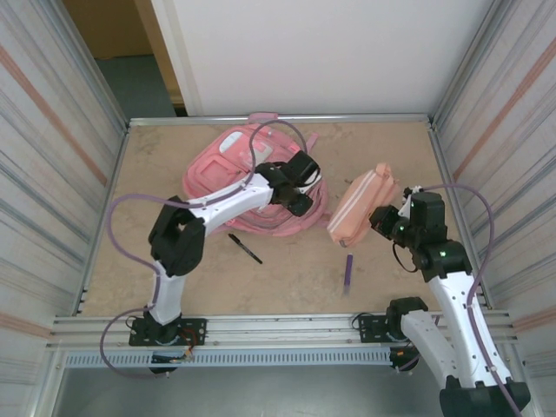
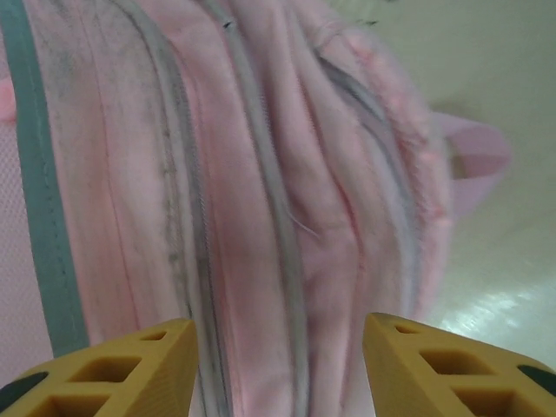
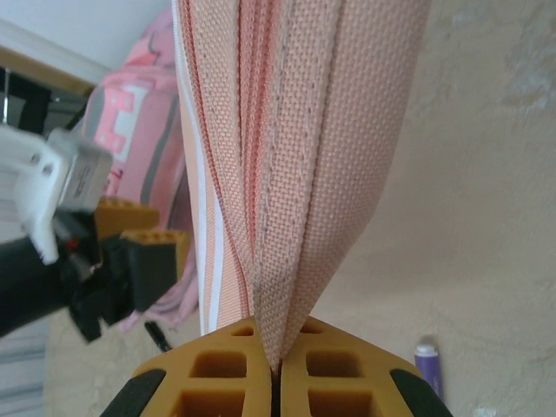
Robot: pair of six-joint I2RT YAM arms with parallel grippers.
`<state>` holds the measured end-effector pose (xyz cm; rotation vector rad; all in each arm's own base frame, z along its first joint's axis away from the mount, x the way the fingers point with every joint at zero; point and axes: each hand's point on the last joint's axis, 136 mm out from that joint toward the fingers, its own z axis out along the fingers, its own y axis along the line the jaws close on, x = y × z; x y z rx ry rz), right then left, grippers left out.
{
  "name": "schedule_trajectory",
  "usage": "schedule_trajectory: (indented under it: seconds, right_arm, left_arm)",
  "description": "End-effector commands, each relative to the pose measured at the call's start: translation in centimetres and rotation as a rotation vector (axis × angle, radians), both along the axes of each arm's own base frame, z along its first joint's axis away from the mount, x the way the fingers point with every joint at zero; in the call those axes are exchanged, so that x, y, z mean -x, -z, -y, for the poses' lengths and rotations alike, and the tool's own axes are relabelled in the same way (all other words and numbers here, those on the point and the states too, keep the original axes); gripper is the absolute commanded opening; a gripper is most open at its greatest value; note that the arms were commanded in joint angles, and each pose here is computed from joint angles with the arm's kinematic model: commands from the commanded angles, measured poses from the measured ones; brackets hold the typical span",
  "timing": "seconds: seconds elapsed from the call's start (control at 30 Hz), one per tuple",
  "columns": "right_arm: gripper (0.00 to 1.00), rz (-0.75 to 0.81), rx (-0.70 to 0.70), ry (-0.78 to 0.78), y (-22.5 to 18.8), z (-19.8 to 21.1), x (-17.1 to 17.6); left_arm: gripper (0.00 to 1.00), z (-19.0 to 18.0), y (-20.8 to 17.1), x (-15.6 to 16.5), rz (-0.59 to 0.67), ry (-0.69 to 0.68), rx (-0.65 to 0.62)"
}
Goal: Pack the student bag
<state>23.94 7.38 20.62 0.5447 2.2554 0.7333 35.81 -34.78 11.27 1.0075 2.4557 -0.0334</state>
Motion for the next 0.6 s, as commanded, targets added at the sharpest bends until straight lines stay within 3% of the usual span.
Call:
schedule_trajectory:
  seconds: [0.0,0.2,0.3,0.4,0.47,0.53,0.57]
  right_arm:
    - [0.06,0.031,-0.035,-0.046,-0.9,-0.8,0.3]
    - [0.06,0.063,-0.045,-0.083,-1.9,-1.4,0.5]
    - [0.06,0.054,-0.035,-0.089,-1.8,-1.3,0.5]
    - [0.07,0.051,-0.046,-0.097,-1.4,-1.6,0.2]
    - [0.07,0.032,-0.050,-0.105,-1.0,-1.7,0.1]
    - [0.07,-0.003,-0.067,-0.119,-0.2,-2.1,0.1]
    - [0.07,-0.020,-0.083,-0.126,0.2,-2.4,0.1]
  left_arm:
    - [0.50,-3.4,0.2,-2.4,0.073,-0.107,-0.158]
    - [0.41,-3.9,2.8,-4.5,0.091,-0.155,-0.222]
    - [0.22,-3.0,4.0,-4.4,0.013,-0.146,-0.153]
    - [0.16,-2.6,4.7,-3.8,-0.077,-0.137,-0.073]
    - [0.13,-2.6,3.4,-3.3,-0.081,-0.127,-0.058]
    - [0.00,-2.7,0.1,-3.0,-0.042,-0.115,-0.023]
    - [0.00,-2.9,-2.0,-2.9,-0.012,-0.104,0.001]
